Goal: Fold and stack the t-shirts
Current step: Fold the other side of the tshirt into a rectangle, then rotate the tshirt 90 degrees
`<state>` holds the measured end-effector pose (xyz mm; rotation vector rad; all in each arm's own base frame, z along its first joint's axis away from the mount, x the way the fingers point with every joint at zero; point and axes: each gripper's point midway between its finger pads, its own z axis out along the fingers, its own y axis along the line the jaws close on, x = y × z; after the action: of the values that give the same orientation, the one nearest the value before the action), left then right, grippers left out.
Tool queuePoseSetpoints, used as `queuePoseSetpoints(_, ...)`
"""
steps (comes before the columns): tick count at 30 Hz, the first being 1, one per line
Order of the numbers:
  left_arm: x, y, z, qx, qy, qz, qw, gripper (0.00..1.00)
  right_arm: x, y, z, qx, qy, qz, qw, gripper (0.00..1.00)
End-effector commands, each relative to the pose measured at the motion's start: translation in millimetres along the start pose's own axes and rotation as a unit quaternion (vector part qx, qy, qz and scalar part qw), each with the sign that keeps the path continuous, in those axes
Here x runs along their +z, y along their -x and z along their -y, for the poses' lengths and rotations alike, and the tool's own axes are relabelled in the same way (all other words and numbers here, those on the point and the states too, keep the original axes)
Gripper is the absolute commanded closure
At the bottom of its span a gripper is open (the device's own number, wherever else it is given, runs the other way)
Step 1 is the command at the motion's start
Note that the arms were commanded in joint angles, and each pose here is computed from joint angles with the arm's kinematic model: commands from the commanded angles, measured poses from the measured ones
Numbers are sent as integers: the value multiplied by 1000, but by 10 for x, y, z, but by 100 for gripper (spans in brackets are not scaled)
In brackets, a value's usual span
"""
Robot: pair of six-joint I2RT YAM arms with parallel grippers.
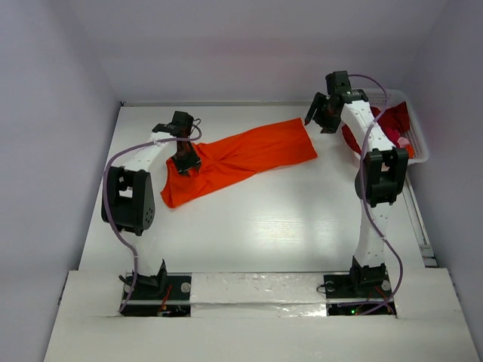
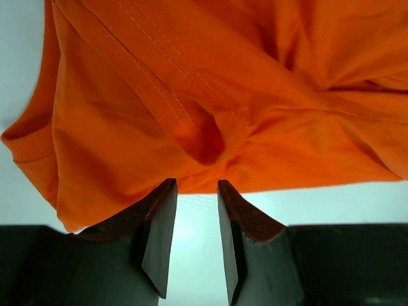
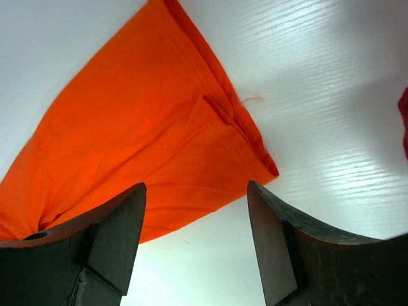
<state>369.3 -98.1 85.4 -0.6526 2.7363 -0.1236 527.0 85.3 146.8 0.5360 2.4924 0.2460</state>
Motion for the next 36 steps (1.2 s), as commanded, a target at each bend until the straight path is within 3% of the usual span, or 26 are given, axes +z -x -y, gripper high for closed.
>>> queuePoseSetpoints(1,76,125,-2,-9,4,24,1000,71,-73,57,-101,4,30,9,1000,30)
queuePoseSetpoints(15,54,399,229,-9,-18,44,999,72,-65,39,-138,4,40,4,999,30)
queuePoseSetpoints(26,159,377,178,-8,-5,43,999,72,-51,57,-166,5,44,3,999,30)
queuePoseSetpoints(33,180,411,194,-10,-2,44,999,98,-54,59,-161,5,43,4,999,31)
queuePoseSetpoints(36,162,437,204,-11,-1,46,999,100,-58,56,-162,5,44,4,999,31)
